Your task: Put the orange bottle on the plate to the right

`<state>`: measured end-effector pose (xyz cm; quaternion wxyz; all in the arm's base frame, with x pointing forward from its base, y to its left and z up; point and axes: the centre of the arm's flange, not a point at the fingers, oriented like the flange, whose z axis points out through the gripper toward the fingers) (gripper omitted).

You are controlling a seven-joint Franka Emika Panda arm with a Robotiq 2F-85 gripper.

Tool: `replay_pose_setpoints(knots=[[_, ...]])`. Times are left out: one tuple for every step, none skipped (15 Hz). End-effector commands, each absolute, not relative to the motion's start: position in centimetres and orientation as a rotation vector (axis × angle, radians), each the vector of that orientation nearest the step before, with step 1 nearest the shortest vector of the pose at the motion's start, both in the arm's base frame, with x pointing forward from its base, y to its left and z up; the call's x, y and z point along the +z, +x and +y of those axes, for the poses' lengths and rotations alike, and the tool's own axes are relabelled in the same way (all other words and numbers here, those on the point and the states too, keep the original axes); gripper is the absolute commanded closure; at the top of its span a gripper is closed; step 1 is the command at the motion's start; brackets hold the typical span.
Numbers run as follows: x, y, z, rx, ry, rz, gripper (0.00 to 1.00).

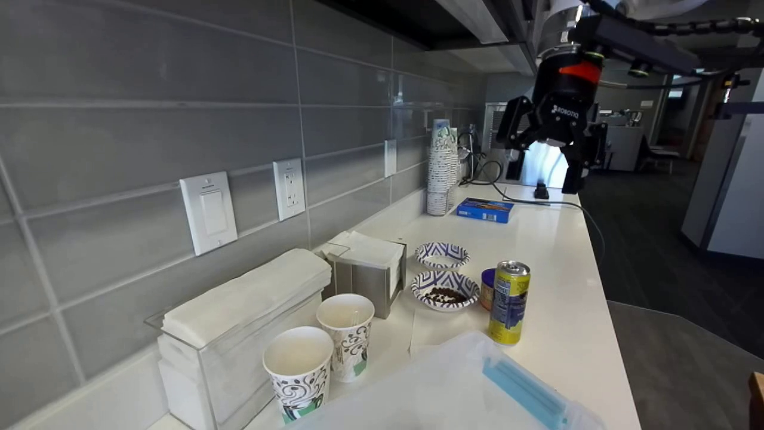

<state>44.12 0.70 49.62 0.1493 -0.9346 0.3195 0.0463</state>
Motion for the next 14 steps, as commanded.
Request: replay_pose_setpoints(knots=[[46.2, 45.4, -4.6, 0.247, -2.492, 1.047, 0.00], [45.2, 45.7, -6.3, 0.261, -2.443, 1.089, 0.00], [44.3, 45.9, -7.7, 0.280, -2.390, 1.119, 0.00], [43.5, 46.1, -9.1, 0.288, -2.352, 1.134, 0.00], [42.5, 46.3, -10.4, 0.317, -2.306, 1.110, 0.00], [41.7, 46.5, -11.4, 0.323, -2.275, 1.095, 0.00], [40.6, 46.7, -12.5, 0.338, -2.267, 1.052, 0.00], [39.8, 46.8, -13.5, 0.355, -2.285, 1.018, 0.00], [38.9, 47.0, -14.3, 0.389, -2.282, 0.995, 0.00], [38.1, 47.3, -15.3, 0.432, -2.299, 0.973, 0.00], [37.4, 47.7, -16.1, 0.466, -2.297, 0.955, 0.00], [36.8, 48.1, -17.0, 0.484, -2.311, 0.955, 0.00], [36.2, 48.6, -17.8, 0.502, -2.300, 0.952, 0.00], [35.6, 49.1, -18.6, 0.511, -2.294, 0.942, 0.00]])
